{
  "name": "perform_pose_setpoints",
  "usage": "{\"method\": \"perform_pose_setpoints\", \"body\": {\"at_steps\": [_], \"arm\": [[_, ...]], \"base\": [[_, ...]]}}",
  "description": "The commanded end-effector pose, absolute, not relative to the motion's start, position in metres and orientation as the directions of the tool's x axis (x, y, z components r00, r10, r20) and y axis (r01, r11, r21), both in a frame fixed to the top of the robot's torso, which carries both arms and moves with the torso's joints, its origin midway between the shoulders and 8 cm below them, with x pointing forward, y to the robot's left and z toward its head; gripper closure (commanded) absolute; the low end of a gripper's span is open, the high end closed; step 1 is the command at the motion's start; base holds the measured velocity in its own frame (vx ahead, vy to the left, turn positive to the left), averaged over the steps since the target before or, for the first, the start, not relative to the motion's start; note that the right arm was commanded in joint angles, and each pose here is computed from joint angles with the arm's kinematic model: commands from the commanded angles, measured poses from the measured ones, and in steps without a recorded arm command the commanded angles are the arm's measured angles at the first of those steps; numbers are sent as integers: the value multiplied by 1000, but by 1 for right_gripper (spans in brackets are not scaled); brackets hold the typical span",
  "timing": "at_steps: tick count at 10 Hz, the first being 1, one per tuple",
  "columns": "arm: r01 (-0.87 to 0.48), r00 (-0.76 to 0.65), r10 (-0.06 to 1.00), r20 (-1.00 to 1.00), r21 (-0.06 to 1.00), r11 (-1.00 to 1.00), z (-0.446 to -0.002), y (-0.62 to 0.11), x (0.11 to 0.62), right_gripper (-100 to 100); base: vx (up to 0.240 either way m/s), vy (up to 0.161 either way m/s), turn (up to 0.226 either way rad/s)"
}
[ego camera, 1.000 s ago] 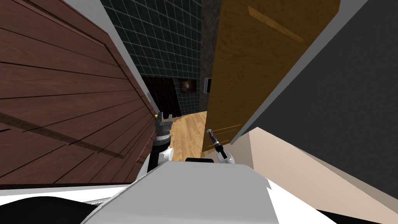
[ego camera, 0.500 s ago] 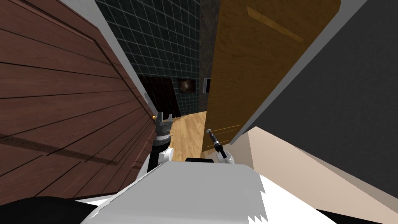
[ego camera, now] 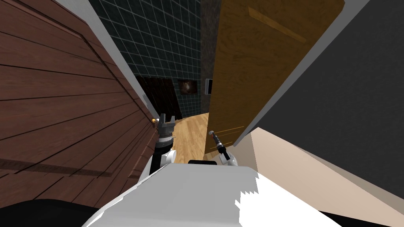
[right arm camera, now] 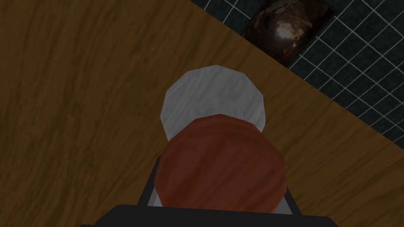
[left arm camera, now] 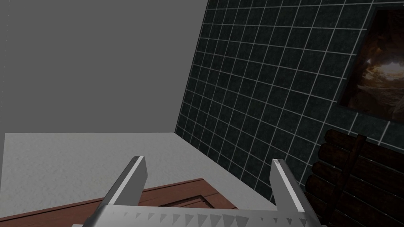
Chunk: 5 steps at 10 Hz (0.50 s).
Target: Push the door open
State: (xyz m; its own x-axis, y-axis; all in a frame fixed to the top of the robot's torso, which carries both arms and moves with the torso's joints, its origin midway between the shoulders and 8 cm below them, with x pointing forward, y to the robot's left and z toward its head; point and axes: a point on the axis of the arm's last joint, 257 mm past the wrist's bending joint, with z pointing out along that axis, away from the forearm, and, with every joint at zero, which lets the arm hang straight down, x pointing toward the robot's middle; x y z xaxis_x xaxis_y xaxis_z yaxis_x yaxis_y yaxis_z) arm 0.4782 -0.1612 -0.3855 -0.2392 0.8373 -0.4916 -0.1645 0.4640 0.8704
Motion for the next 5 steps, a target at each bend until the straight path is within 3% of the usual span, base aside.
{"method": "perform_pose_setpoints", "body": {"at_steps": [1, 5], "arm": [[-151, -240, 865, -441, 897, 416, -384, -164, 481, 100], [-124, -252, 905, -343, 939, 321, -384, -162, 482, 100]], "base": [[42, 23, -63], [43, 22, -47]]}}
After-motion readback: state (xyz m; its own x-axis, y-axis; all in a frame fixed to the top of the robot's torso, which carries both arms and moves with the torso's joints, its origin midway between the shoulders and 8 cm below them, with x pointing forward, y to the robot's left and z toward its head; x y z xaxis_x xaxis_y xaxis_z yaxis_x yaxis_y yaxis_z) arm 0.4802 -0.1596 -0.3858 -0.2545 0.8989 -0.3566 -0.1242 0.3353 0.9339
